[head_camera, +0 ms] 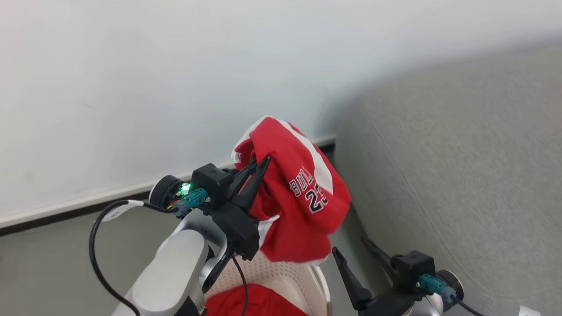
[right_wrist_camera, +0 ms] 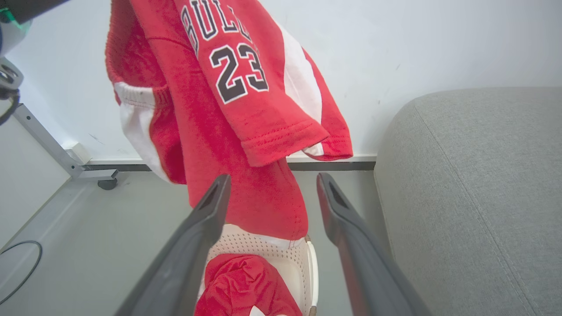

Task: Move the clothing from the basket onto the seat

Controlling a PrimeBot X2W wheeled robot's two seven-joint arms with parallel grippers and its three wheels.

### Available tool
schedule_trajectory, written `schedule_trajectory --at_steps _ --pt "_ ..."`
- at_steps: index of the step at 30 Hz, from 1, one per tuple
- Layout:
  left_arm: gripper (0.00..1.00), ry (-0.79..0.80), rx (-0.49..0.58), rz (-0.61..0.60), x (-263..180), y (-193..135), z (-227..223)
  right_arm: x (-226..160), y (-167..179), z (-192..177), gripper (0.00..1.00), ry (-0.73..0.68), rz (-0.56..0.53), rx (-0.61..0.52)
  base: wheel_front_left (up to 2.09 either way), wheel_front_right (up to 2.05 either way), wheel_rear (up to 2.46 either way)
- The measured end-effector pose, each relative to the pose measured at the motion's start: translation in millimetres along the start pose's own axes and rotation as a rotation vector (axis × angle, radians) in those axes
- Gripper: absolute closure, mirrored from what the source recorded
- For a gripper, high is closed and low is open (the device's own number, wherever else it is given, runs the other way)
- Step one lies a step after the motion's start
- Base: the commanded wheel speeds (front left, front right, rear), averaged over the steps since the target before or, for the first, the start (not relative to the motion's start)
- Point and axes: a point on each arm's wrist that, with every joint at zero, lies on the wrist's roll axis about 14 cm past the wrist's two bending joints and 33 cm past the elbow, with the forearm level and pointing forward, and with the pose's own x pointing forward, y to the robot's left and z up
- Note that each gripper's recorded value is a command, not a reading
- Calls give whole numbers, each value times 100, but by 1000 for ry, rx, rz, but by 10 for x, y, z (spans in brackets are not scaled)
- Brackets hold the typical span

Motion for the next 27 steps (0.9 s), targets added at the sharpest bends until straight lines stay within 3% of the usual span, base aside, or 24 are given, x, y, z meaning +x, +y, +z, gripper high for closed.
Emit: schedule_trajectory --at_steps 6,15,27 --pt "100 -53 45 -9 -172 -15 342 57 219 258 0 -62 92 -32 0 0 0" --pt "100 -29 126 -51 -337 -109 461 128 384 426 0 -87 159 -67 0 0 0" --pt "100 -68 101 -175 -430 -531 729 260 451 475 0 -64 192 -80 0 0 0"
